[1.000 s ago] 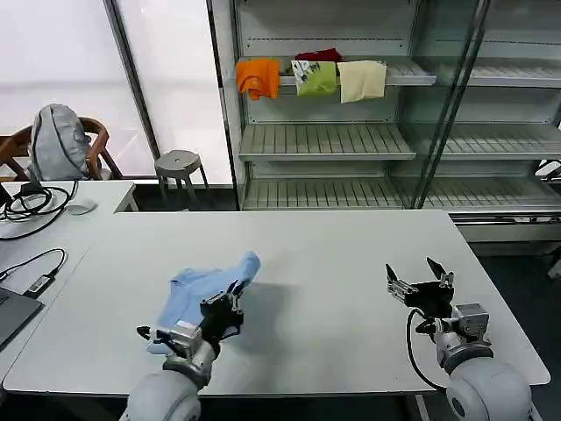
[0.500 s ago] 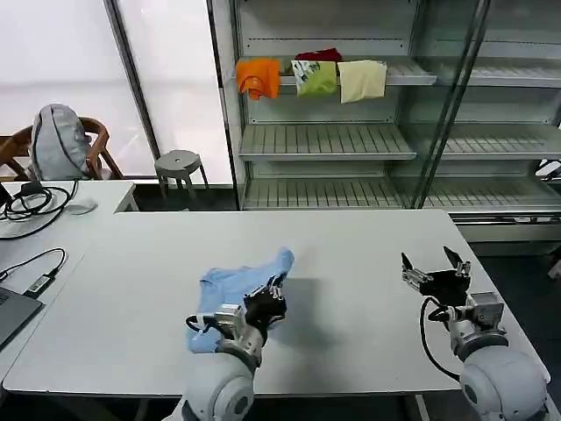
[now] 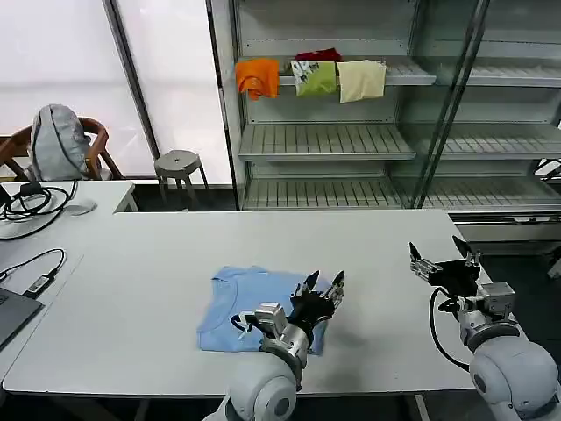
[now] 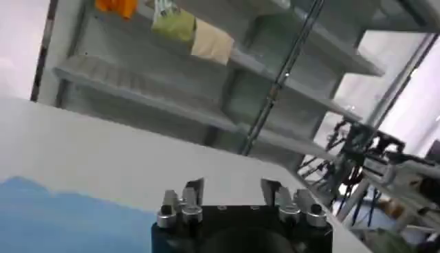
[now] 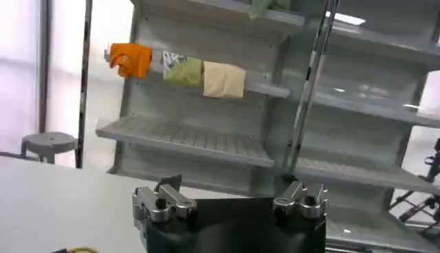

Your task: Fold and organize the clothes.

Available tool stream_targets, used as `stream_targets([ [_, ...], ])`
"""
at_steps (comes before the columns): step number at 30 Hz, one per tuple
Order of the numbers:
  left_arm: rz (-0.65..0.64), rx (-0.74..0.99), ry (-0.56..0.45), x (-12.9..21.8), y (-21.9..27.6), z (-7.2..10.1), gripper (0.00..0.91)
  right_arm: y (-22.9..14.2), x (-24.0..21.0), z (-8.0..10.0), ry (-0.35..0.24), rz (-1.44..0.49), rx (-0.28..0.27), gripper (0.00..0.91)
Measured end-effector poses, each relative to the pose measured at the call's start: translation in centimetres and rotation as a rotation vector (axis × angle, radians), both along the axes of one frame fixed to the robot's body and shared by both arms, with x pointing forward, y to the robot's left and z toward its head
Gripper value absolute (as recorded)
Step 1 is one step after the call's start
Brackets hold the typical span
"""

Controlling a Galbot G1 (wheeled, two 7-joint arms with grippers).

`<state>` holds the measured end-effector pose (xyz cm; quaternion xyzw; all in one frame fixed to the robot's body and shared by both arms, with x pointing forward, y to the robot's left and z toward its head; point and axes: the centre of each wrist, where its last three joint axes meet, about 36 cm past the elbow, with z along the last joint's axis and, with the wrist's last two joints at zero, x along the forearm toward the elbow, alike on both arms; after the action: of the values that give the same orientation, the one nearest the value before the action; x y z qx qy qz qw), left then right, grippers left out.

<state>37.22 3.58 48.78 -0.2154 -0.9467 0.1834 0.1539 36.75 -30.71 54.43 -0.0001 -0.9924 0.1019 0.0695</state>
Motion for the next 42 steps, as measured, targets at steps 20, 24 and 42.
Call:
stream_targets([
  [20,0.264,0.377,-0.423,3.7,23.0,-3.0,0.907,2.1,2.3,-3.2,-0.095,0.031,0.015,0.907],
  [24,0.278,0.433,-0.474,3.5,25.6,-3.1,0.907,2.6,2.6,-4.1,-0.107,0.033,0.023,0.907],
  [42,0.319,0.576,-0.571,3.1,31.3,-3.8,0.907,4.4,3.2,-7.4,-0.12,0.067,0.04,0.907],
])
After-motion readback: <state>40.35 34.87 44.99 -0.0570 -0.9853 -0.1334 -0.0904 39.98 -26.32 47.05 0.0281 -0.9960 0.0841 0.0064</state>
